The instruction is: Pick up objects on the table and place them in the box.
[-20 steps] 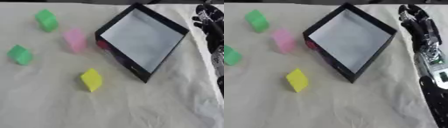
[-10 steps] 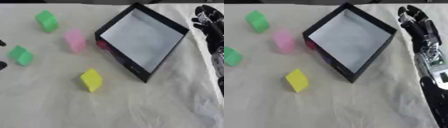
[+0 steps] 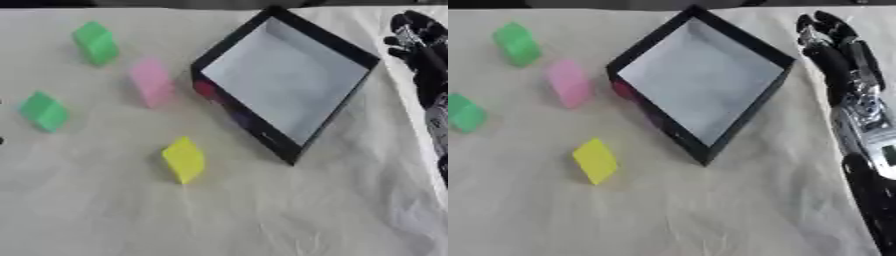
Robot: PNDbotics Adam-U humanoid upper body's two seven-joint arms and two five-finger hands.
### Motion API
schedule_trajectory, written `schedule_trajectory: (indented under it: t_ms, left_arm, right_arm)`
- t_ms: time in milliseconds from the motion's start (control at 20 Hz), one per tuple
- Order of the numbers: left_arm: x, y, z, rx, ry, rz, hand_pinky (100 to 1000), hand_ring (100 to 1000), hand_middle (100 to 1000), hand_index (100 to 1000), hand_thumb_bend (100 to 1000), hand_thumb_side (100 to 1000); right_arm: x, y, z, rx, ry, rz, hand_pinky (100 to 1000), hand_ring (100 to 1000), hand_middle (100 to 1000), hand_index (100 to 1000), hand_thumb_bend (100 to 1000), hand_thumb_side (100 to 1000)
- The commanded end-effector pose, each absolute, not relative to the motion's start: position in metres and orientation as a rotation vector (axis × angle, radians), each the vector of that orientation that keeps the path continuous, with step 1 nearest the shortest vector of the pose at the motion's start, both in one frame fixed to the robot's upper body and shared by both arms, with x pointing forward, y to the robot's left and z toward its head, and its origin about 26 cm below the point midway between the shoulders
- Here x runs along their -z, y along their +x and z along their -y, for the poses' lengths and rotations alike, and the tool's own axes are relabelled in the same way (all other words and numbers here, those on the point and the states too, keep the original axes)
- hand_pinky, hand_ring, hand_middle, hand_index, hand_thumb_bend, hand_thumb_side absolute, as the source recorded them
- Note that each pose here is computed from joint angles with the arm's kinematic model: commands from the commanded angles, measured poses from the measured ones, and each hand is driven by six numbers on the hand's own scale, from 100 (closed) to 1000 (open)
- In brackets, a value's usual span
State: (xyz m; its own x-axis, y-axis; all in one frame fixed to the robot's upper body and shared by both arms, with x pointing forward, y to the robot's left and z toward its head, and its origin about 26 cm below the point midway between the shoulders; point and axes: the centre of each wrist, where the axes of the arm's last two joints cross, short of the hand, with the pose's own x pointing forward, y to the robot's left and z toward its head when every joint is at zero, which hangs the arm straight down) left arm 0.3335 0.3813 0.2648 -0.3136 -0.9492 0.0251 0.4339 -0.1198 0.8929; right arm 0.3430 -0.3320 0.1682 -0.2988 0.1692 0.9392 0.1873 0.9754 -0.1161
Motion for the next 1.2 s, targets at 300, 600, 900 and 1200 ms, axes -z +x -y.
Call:
schedule_trajectory:
  t_ms: [300, 600, 900, 1200]
  left_arm:
    - [-0.271, 0.35, -0.394, 1.472, 0.717, 1.12, 916, 855, 847, 903, 476, 726]
    - [-0.27, 0.351, -0.371, 1.323, 0.658, 1.137, 921, 859, 848, 914, 512, 753]
    - [-0.27, 0.357, -0.356, 1.32, 0.626, 1.086, 920, 859, 848, 916, 659, 765]
    - [-0.269, 0.367, -0.344, 1.36, 0.592, 1.053, 908, 849, 838, 902, 758, 816]
  right_arm:
    - [-0.177, 0.342, 0.338, -0.019, -0.293, 1.894, 862, 785, 821, 886, 241, 478]
    - [-0.176, 0.343, 0.337, -0.032, -0.289, 1.888, 862, 785, 820, 886, 238, 479]
    - [-0.175, 0.343, 0.337, -0.042, -0.286, 1.881, 862, 784, 820, 885, 235, 482]
    - [-0.175, 0.344, 0.336, -0.044, -0.281, 1.877, 862, 784, 819, 885, 232, 485]
